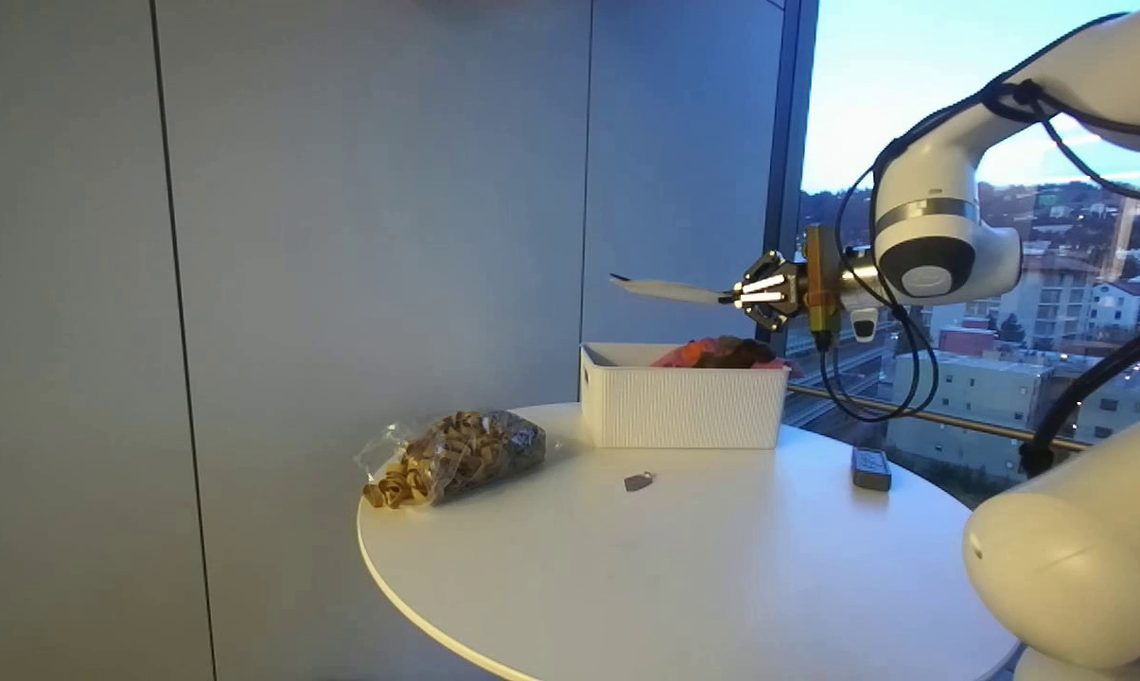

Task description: Put the disposable plate into the basket

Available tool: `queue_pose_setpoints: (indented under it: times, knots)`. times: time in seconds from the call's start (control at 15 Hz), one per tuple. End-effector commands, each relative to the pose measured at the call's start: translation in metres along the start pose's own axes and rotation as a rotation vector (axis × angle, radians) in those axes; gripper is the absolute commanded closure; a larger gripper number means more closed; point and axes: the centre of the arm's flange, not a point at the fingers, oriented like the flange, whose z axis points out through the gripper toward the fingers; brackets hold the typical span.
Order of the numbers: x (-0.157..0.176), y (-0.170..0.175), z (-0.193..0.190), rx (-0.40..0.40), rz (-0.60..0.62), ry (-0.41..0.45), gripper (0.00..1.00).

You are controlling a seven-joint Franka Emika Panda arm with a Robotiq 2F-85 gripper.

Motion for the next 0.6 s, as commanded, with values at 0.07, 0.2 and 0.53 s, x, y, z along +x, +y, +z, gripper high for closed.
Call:
queue_pose_setpoints:
  times: [0.07, 0.2, 0.53]
  knots:
    - [-0.012, -0.003, -0.004, -0.029, -0.017, 0.199, 0.97]
    - [-0.015, -0.003, 0.001, -0.064, -0.046, 0.278, 0.97]
    - [-0.018, -0.005, 0.018, -0.094, -0.103, 0.393, 0.97]
